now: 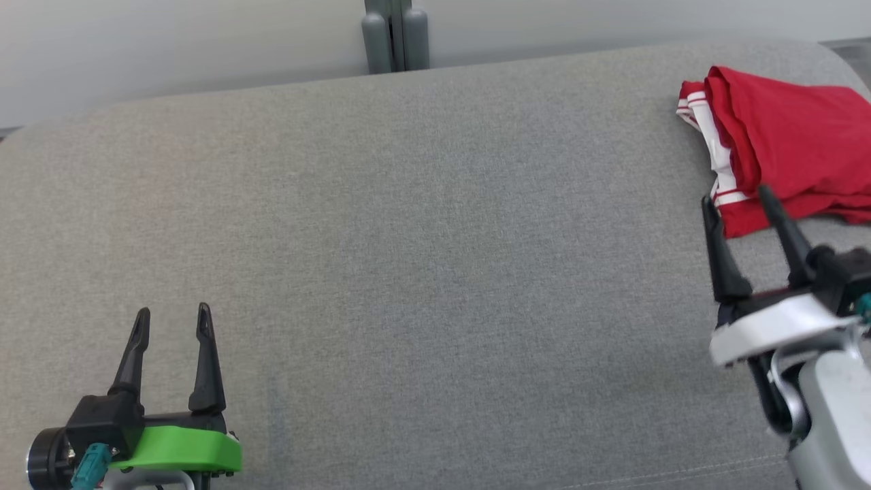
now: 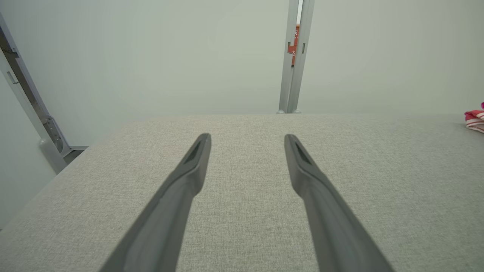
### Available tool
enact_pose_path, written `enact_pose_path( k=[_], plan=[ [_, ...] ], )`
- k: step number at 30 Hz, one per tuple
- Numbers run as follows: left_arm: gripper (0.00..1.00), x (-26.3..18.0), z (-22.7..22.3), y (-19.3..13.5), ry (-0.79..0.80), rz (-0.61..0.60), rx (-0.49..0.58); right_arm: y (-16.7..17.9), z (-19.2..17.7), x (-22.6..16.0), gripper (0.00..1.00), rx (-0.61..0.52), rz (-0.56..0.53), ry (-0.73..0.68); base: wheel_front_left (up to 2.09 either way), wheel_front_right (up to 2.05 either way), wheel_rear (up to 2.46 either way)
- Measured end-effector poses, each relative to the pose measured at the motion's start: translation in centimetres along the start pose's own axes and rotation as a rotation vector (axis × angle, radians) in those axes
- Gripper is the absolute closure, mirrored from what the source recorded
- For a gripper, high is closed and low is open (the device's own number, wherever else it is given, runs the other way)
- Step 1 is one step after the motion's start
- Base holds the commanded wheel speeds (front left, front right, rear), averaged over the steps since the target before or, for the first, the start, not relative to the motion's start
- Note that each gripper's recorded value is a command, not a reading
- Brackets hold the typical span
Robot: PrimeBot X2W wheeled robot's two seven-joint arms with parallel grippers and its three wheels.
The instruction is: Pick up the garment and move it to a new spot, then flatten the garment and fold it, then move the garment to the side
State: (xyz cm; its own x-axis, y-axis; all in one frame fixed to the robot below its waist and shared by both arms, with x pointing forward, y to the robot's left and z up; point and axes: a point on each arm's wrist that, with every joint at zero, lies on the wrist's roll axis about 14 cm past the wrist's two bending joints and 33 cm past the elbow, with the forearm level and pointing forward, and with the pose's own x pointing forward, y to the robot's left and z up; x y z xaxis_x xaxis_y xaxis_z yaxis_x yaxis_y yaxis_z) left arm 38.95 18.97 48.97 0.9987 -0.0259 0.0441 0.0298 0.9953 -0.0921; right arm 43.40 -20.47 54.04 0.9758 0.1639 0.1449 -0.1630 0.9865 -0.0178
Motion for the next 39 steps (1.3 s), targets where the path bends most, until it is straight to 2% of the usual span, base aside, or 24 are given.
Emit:
enact_pose_path(
  k=[8,19,39],
  plan=[
    [0.0,-1.8,1.3,0.7,-0.031,0.024,0.003,3.6,-0.7,-3.4,0.0,0.098,0.014,0.008,0.0,0.0,0.0],
    [0.0,-3.8,1.7,1.7,-0.038,0.057,0.005,6.4,-0.5,-5.2,0.0,0.134,0.037,0.0,0.0,0.0,0.0],
    [0.0,-4.1,1.7,2.3,-0.038,0.073,0.004,6.9,-1.0,-5.7,0.0,0.144,0.028,0.014,0.0,0.0,0.0]
  ],
)
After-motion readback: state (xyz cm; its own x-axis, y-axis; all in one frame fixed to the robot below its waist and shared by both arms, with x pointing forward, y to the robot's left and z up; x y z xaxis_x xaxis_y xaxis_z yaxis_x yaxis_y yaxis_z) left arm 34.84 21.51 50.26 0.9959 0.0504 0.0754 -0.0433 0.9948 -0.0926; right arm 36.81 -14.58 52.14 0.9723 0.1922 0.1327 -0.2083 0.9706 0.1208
